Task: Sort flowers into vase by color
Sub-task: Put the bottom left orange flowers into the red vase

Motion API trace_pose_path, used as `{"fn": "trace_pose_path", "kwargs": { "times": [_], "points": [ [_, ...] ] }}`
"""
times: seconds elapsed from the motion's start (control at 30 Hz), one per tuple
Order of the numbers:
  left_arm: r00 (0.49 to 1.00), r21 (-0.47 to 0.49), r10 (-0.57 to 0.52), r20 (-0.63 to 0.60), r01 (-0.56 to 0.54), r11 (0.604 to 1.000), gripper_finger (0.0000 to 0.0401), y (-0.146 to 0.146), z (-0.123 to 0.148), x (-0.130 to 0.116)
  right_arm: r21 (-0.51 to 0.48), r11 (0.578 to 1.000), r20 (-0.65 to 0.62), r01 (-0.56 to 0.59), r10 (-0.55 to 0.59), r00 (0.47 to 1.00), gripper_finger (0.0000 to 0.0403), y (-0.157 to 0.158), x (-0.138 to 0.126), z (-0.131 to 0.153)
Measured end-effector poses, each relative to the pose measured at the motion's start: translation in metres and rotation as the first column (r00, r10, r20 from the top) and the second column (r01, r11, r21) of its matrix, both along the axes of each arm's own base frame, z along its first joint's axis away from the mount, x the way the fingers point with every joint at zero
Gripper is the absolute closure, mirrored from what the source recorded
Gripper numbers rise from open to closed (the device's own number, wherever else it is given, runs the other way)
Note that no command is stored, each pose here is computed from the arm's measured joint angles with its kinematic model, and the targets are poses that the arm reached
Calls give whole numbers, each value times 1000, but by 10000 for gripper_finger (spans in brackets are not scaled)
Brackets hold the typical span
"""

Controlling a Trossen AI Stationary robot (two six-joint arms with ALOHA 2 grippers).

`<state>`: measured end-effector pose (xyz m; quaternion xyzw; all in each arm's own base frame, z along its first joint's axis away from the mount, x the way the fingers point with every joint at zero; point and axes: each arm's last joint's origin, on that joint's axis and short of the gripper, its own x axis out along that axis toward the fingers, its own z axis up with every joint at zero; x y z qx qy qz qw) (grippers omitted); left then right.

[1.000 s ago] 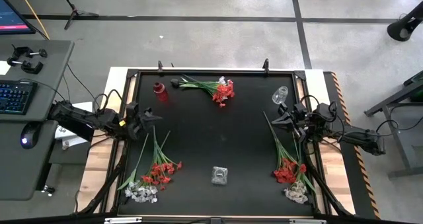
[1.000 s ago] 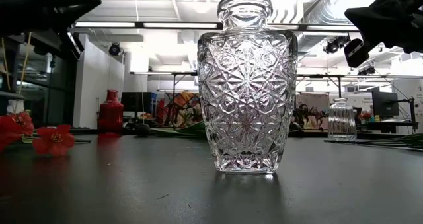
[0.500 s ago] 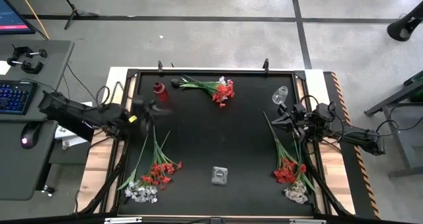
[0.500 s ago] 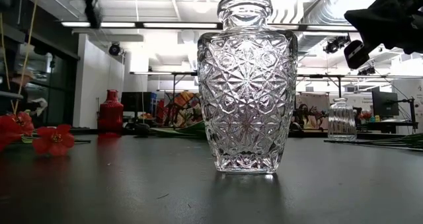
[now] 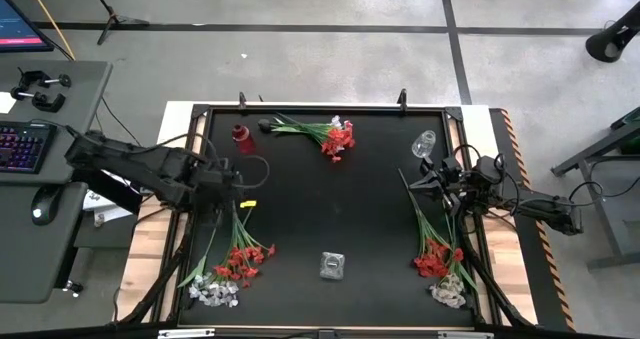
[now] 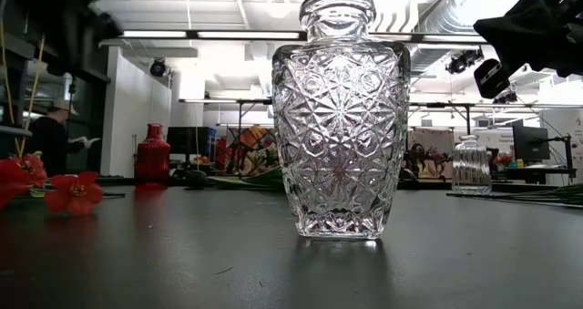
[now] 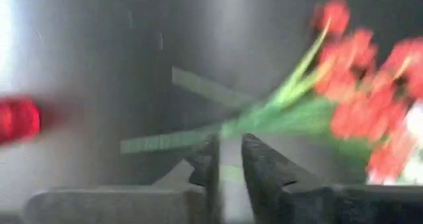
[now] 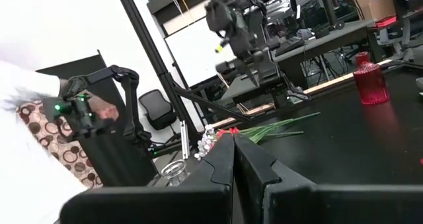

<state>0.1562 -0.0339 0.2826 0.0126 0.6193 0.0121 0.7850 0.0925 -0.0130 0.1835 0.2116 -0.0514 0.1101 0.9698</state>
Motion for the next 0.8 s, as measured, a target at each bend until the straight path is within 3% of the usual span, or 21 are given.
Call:
{"fn": "trace_pose_path", "kwargs": {
  "times": [0.17, 0.4, 0.53, 0.67, 0.8],
  "points": [
    [958, -73, -262, -115, 255, 964, 262, -5, -18, 0, 1, 1000, -5, 0, 0, 1000, 402, 0, 0, -1],
    [799, -53, -575, -175, 575, 816, 179, -16, -48, 28, 4, 1000, -16, 1, 0, 1000, 402, 0, 0, -2],
    [684, -93, -654, -322, 665, 741, 165, -19, -72, 42, 5, 1000, -17, 1, -1, 1000, 402, 0, 0, -2],
    [596, -147, -698, -396, 709, 689, 165, -22, -93, 53, 5, 1000, -17, 1, -1, 1000, 402, 0, 0, -2],
    [583, -141, -709, -396, 725, 674, 171, -25, -105, 62, 5, 1000, -19, 1, -1, 1000, 402, 0, 0, -2]
  ]
}}
